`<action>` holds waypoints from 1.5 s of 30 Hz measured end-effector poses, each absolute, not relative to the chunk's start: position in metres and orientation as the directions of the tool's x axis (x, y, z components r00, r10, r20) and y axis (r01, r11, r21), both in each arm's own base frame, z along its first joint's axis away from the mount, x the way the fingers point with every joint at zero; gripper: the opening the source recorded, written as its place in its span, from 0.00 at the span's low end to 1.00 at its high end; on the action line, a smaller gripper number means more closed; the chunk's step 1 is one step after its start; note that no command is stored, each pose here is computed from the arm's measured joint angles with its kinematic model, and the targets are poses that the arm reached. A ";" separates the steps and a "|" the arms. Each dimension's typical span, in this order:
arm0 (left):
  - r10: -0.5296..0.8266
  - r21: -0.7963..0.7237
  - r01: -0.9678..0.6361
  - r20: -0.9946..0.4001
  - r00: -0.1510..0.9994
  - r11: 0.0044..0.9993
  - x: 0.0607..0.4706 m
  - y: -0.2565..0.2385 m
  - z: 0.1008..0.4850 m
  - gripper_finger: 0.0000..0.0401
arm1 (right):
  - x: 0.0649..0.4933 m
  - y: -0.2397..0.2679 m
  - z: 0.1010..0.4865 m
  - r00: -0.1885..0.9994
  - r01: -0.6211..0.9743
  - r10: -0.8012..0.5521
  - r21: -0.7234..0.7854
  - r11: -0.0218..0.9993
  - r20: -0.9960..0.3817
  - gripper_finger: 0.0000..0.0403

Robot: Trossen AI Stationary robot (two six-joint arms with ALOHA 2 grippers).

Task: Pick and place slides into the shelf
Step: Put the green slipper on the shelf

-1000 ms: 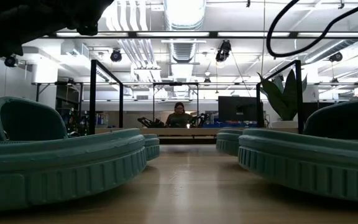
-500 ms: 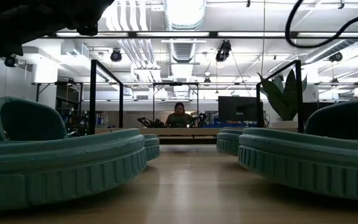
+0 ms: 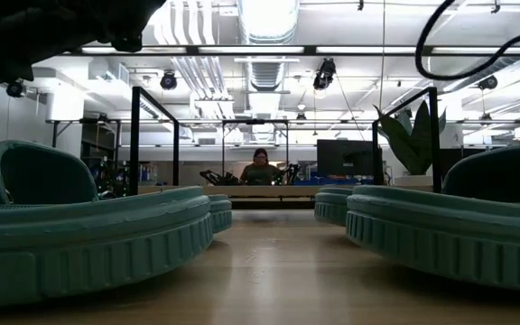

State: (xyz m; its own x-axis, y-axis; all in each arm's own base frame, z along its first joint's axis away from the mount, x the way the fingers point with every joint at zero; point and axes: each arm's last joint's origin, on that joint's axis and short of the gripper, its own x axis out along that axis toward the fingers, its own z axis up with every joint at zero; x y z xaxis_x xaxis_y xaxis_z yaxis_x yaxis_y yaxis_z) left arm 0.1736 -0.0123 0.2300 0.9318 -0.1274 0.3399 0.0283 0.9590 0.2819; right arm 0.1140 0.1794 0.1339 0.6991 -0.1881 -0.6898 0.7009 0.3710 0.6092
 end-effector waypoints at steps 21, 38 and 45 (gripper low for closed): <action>-0.126 0.281 0.027 0.340 0.932 0.959 0.174 -0.012 0.230 0.44 | 0.120 0.183 0.124 0.809 0.587 -0.267 0.696 0.413 -0.524 0.22; -0.125 0.281 0.027 0.340 0.932 0.959 0.174 -0.012 0.230 0.44 | 0.123 0.189 0.112 0.812 0.580 -0.248 0.686 0.440 -0.528 0.27; -0.125 0.281 0.027 0.340 0.932 0.959 0.174 -0.012 0.230 0.44 | 0.124 0.189 0.113 0.825 0.564 -0.262 0.694 0.448 -0.501 0.29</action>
State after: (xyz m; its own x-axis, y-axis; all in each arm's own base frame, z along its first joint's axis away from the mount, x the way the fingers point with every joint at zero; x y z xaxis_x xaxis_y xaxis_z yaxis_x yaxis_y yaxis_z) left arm 0.1736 -0.0123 0.2300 0.9321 -0.1254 0.3399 0.0265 0.9593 0.2813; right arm 0.1240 0.1892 0.1128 0.8248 -0.2617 -0.5011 0.5637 0.4476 0.6942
